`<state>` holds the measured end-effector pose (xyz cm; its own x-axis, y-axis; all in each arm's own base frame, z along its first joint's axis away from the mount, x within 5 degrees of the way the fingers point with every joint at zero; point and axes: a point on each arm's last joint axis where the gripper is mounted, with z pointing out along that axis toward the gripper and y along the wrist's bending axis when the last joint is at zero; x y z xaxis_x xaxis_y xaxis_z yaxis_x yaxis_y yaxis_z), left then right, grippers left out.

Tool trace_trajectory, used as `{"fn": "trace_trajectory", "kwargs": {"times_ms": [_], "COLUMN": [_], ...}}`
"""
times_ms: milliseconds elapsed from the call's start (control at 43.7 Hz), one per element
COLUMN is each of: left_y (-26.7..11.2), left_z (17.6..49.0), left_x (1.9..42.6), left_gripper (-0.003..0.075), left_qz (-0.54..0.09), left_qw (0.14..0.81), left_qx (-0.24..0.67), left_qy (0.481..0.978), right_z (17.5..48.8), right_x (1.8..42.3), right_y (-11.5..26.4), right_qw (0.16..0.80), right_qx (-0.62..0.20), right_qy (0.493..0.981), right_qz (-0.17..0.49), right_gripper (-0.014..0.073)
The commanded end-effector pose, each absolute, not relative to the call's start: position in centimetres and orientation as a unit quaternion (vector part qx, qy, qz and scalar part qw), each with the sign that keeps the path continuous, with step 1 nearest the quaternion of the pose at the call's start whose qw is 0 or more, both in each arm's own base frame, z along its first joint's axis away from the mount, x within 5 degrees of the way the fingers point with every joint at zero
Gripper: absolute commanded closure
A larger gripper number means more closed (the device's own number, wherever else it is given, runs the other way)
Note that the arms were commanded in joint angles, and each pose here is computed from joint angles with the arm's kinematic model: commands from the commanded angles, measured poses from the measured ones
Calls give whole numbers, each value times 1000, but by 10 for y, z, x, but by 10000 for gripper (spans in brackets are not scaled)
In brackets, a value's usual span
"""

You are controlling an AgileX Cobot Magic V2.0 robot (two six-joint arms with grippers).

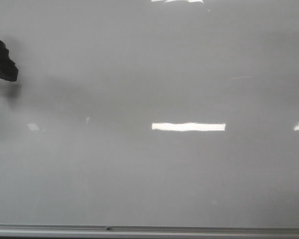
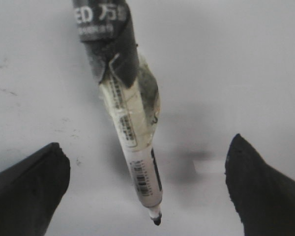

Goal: Write number 4 on whiteboard

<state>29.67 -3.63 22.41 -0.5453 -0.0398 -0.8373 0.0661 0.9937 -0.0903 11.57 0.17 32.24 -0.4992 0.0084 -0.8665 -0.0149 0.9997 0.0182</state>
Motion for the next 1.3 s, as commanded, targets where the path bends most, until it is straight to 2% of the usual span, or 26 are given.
{"fn": "trace_trajectory", "kwargs": {"times_ms": [0, 91, 320, 412, 526, 777, 960, 1052, 1166, 1280], "left_y": [-37, -37, -37, -37, -37, -36, -35, -40, -51, -67], "left_z": [244, 243, 244, 244, 244, 248, 278, 296, 318, 335], "left_x": [304, 305, 305, 305, 305, 299, 282, 272, 257, 244], "left_gripper": [117, 202, 524, 610, 682, 731, 731, 731, 731, 731], "left_qz": [-64, -64, -64, -64, -64, -57, -41, -18, 11, 0], "left_qw": [525, 522, 527, 528, 528, 516, 501, 457, 382, 319], "left_qx": [2, 2, 3, 4, 4, 11, 31, 69, 164, 255], "left_qy": [849, 851, 848, 847, 847, 855, 864, 887, 909, 913], "right_z": [338, 338, 338, 338, 339, 338, 344, 356, 371, 384], "right_x": [119, 119, 119, 120, 120, 119, 115, 110, 103, 103], "right_y": [2, 2, 2, 1, 1, 2, 4, 8, 11, 15], "right_qw": [538, 538, 538, 539, 543, 538, 518, 508, 493, 467], "right_qx": [-7, -7, -7, -6, -6, -6, 0, -8, -31, -59], "right_qy": [843, 843, 843, 842, 839, 843, 855, 860, 868, 880], "right_qz": [7, 7, 7, 7, 7, 7, 28, 43, 53, 62], "right_gripper": [-58, -58, -58, -58, -58, -58, -58, -58, -58, -58]}}
